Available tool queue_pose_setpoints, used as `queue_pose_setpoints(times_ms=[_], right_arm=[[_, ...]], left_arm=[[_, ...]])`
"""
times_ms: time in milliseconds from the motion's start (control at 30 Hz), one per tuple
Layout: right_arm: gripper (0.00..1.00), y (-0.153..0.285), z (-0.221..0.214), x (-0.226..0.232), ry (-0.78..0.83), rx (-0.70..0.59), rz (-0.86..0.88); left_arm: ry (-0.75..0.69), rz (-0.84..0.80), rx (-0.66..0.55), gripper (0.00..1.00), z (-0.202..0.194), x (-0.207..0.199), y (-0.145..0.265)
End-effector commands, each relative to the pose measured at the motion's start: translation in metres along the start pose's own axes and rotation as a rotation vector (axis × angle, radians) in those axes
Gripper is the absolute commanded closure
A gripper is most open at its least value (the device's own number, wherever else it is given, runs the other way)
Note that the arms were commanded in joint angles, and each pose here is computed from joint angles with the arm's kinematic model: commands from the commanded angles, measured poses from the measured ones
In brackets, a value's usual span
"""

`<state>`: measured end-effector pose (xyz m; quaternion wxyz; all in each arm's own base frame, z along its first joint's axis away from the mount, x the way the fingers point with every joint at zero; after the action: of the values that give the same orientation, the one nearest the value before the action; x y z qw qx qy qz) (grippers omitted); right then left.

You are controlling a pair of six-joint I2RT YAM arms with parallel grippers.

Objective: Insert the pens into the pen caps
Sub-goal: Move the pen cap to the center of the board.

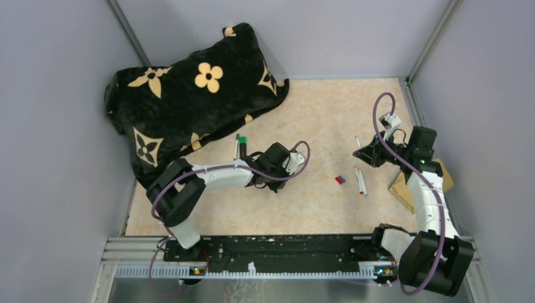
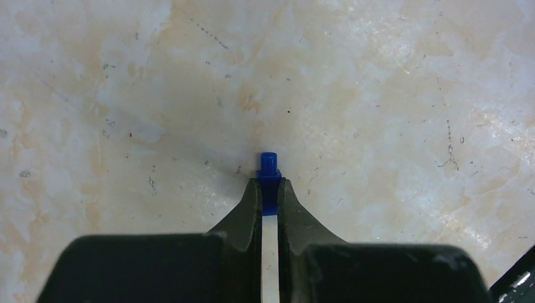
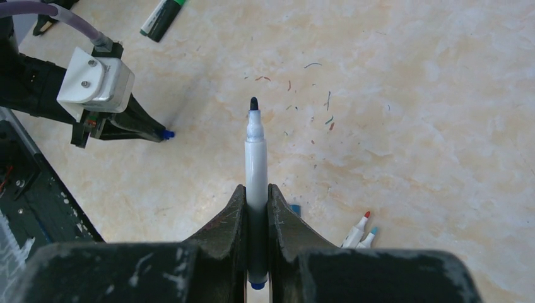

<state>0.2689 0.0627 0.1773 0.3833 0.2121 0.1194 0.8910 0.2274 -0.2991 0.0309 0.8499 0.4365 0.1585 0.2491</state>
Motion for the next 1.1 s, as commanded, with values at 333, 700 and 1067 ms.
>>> queue_pose_setpoints(times_ms=[333,700,1067], right_arm=[[1.0,0.003,0.013,0.007,0.069,-0.045,0.039],[1.0,0.006,0.017,0.025,0.126,-0.073,0.151],[1.0,-0.001,0.056,0.033,0.223,-0.087,0.232]], left_arm=[[0.157,0.155,-0.07,0.59,0.01,0.019,0.036],[0.247,0.119,-0.365,0.46,0.052,0.008,0.111],[0.362,-0.021,-0.762,0.01,0.059,-0.011,0.183]])
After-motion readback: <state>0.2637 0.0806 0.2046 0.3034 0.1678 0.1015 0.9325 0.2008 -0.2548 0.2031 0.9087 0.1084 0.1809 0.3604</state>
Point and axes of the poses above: each gripper's point midway between its finger pads, its own y axis back along the fingers, its own x axis along the line the jaws close on, z = x × y, the point moved 1 cm from there along y, back along the fingers, and after that the axes turned 3 degrees about y, right-handed, at the moved point
